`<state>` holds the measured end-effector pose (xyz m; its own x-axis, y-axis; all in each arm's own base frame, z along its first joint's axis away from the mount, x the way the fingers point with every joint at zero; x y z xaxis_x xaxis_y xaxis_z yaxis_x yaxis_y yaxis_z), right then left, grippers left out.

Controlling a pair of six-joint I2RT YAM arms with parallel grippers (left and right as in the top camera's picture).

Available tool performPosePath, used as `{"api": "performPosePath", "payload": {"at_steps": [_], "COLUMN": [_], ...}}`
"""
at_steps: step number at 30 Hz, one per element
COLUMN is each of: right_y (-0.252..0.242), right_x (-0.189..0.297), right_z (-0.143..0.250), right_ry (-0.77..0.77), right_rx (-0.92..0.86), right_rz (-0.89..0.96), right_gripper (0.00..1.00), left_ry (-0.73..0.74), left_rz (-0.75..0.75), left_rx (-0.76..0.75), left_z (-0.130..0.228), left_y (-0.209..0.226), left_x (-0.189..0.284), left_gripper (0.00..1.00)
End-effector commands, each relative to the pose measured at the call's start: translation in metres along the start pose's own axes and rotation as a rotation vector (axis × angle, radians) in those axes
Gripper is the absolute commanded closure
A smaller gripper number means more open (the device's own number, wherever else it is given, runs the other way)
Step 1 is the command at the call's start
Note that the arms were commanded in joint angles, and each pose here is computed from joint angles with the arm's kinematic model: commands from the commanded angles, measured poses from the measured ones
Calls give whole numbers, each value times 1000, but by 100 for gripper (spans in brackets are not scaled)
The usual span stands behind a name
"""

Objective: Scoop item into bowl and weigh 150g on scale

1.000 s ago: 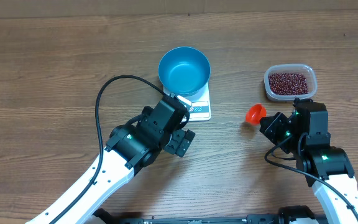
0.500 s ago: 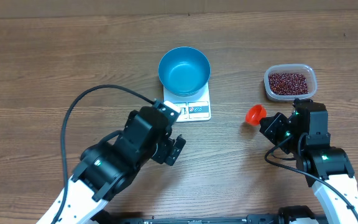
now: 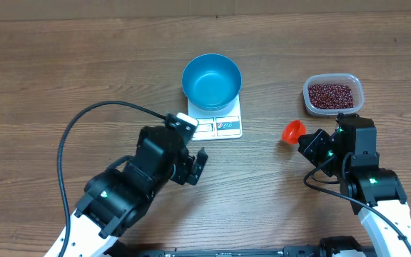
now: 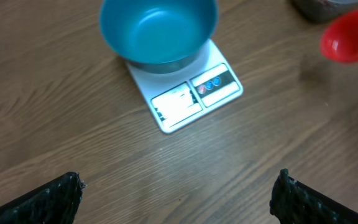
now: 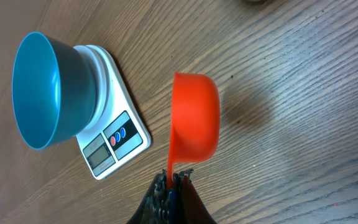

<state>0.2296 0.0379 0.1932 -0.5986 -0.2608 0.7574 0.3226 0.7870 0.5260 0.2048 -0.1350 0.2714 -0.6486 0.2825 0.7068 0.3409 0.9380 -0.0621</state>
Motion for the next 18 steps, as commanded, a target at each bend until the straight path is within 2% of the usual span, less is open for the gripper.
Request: {"api": "performPosePath", "payload": {"at_steps": [1, 8, 18], "right_y": [9, 9, 9], "right_x": [8, 8, 8], "right_z": [-8, -8, -8], "right_ry": [-37, -39, -42], "right_rx": [14, 14, 15], "right_rz": [-24, -26, -29], "right_gripper": [96, 96, 96], "left_ry": [13, -2, 8], "left_rz": [17, 118, 39], "left_rx": [59, -20, 30], "left_z": [2, -4, -1], "left_y": [8, 4, 12], "left_x": [-3, -4, -5], "left_gripper": [0, 1, 1]}}
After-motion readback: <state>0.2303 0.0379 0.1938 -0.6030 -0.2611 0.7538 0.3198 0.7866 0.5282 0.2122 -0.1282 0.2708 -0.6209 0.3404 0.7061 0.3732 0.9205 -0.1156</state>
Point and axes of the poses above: each gripper's point midway between its finger pads, its own x axis back along the fingers, its own y axis along the line the jaws close on, z = x × y, the point moved 7 cm from there along x, back along the fingers, and after that the axes turned 6 degrees about x, right-handed, at the moved point
